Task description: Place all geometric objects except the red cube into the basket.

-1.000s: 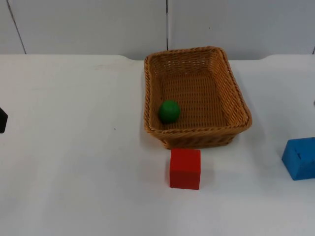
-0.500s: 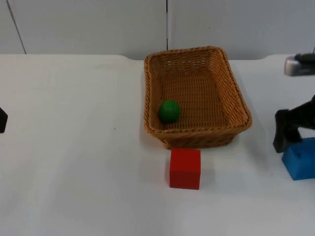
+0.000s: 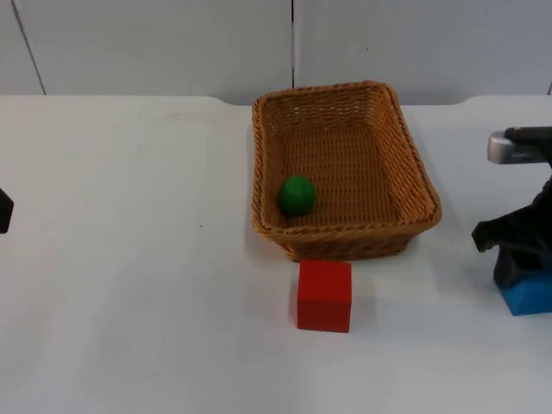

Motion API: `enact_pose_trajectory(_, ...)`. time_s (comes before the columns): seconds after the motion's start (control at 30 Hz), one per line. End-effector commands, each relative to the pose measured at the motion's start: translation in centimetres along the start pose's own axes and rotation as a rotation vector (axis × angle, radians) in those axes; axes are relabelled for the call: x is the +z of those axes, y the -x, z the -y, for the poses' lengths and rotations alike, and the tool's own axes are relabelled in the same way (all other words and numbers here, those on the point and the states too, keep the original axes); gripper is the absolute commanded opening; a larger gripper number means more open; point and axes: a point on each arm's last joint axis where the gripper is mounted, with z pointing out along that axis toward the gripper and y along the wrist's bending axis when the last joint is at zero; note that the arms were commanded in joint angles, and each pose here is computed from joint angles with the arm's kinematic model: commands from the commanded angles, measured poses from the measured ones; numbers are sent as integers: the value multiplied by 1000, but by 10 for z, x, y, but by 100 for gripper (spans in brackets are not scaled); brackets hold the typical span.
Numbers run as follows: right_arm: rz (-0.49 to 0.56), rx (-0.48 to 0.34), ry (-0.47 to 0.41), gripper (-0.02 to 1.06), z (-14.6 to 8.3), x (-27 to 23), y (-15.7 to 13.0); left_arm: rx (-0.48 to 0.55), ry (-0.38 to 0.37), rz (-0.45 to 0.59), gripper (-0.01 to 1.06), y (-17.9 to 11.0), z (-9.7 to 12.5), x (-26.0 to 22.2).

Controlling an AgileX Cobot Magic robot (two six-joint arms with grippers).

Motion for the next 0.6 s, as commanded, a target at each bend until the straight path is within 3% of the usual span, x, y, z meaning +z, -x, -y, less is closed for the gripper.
enact_pose_trajectory(0.0,35,-9,6,13,-4,-9,4,-9,1,5,105,-1,-1,-1)
enact_pose_trajectory(0.03,56,-13,8,0,-4,-20,7,-9,1,5,105,-1,-1,-1)
enact_pose_trajectory(0.3,215,-72,12,0,0,-117,7,-17,-5,9,105,0,0,-1)
enact_pose_trajectory(0.57,272,-94,7,0,3,-156,-2,-24,-12,10,105,0,1,-1)
